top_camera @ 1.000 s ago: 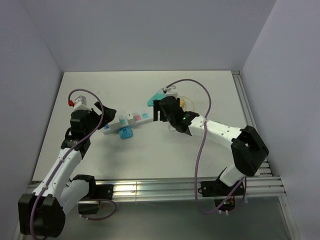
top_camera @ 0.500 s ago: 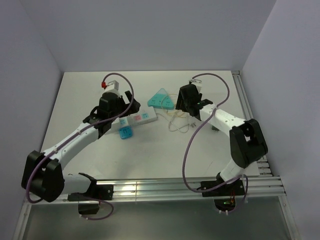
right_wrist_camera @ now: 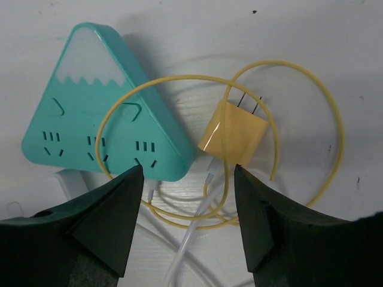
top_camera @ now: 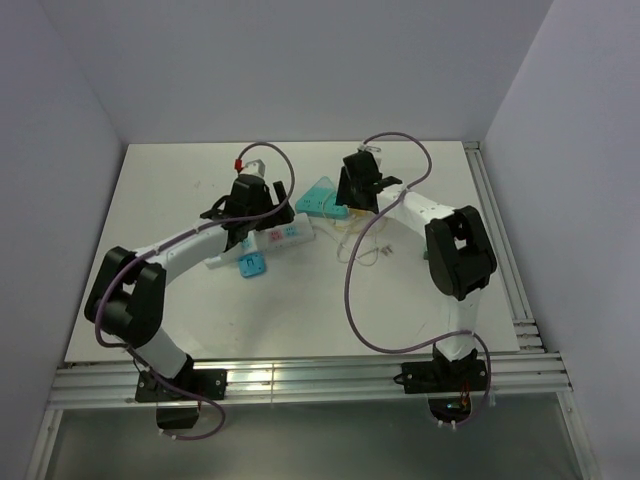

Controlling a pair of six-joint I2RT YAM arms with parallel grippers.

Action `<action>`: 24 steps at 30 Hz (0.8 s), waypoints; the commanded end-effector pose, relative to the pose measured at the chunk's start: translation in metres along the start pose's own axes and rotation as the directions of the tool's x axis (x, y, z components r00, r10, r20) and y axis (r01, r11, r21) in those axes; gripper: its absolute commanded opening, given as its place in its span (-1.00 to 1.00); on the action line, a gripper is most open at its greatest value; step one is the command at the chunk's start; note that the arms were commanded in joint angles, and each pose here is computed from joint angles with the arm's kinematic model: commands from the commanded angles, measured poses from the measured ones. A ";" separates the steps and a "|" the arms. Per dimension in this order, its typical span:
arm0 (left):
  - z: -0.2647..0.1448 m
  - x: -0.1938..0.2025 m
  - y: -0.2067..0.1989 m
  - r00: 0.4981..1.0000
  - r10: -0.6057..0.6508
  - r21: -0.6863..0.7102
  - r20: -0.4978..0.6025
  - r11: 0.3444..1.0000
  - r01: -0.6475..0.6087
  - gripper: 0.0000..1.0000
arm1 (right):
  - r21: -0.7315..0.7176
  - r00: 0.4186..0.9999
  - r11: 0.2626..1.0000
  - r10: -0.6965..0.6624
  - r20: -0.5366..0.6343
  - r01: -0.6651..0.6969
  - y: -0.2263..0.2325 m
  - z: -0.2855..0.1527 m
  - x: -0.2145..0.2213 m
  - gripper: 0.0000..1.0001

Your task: Insert the plug

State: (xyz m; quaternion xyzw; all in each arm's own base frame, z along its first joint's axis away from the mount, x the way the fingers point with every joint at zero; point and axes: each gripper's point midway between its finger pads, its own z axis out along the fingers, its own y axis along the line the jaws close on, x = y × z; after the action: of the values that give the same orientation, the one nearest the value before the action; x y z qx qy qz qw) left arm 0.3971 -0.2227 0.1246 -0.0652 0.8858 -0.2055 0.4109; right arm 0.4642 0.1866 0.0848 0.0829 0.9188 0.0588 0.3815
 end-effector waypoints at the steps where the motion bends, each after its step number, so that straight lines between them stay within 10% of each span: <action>1: 0.008 0.007 0.012 0.998 0.048 -0.072 -0.031 0.996 -0.050 0.77 | -0.078 1.000 0.997 -0.015 0.026 0.017 0.019 0.001 -0.022 0.41; 14: 0.004 0.016 0.076 0.996 0.079 -0.257 -0.049 0.962 -0.089 0.54 | -0.172 0.997 0.984 -0.028 0.067 0.039 0.066 0.024 -0.058 0.66; 24: -0.022 -0.056 0.095 0.993 0.001 -0.232 0.114 0.972 0.026 0.71 | -0.149 0.995 0.985 -0.076 0.063 0.085 0.101 0.062 -0.070 0.71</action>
State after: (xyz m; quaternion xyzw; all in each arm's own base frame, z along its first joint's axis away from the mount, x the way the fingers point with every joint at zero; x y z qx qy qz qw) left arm 0.4213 -0.1062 0.0958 -0.1429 0.8993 -0.0679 0.4077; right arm 0.5689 0.2704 0.1037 0.0294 0.8984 0.1259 0.4197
